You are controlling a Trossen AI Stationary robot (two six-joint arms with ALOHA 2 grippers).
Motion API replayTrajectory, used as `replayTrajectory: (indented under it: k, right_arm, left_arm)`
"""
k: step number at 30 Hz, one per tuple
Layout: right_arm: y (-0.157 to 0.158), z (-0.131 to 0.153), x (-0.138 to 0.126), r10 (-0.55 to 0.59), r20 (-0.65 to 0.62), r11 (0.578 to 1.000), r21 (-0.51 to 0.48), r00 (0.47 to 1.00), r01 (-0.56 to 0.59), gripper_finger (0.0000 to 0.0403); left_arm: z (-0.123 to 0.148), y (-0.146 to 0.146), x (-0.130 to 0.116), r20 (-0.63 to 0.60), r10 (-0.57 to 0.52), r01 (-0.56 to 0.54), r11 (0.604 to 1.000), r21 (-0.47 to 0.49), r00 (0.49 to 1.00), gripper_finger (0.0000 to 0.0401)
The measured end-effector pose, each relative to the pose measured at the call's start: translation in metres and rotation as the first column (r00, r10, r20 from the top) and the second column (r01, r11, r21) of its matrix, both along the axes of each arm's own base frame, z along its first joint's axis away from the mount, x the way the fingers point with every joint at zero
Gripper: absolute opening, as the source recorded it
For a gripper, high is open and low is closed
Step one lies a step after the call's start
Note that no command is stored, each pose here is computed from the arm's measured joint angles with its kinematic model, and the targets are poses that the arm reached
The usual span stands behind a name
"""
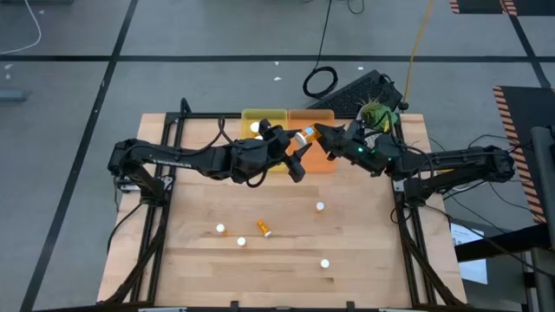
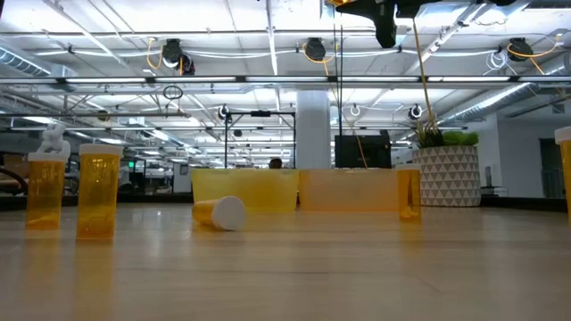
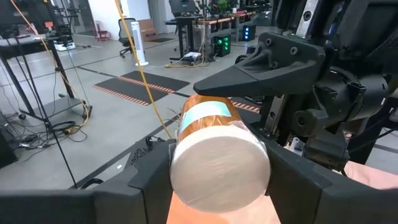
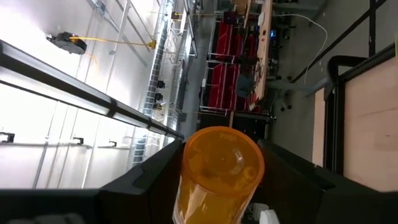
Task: Pick and place medicine bottles into bin by pill shape (circle, oval)
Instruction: Put the large orange capsule bottle into the yellow bin
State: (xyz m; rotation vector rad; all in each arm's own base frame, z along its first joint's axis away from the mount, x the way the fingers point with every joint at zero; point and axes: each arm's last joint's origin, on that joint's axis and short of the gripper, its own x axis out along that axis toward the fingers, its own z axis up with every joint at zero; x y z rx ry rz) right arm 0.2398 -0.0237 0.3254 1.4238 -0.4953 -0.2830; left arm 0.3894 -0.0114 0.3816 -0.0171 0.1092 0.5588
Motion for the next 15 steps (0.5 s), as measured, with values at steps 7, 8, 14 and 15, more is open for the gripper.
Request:
replayTrajectory:
  k: [7,8,14,15]
  right_arm:
    - [0.002,0.003,-0.002,0.058,0.007,0.998,-0.01,0.998,-0.058,0.0286]
    - [0.002,0.003,-0.003,0.058,0.006,0.998,-0.01,0.998,-0.058,0.0299]
    - [0.002,0.007,-0.018,0.127,-0.066,0.991,-0.033,0.99,-0.129,0.0352]
    - [0.003,0.007,-0.022,0.157,-0.089,0.986,-0.047,0.984,-0.162,0.0355]
  left_arm:
    - [0.006,0.0,-0.008,-0.014,-0.009,0.009,1.0,0.006,1.0,0.0222]
    - [0.007,0.0,-0.009,-0.015,-0.009,0.009,1.0,0.006,1.0,0.0222]
    - [0.01,0.001,-0.021,-0.088,-0.018,0.018,1.0,0.005,0.996,0.0223]
    - [0.012,0.001,-0.027,-0.114,-0.026,0.026,1.0,0.002,0.993,0.0223]
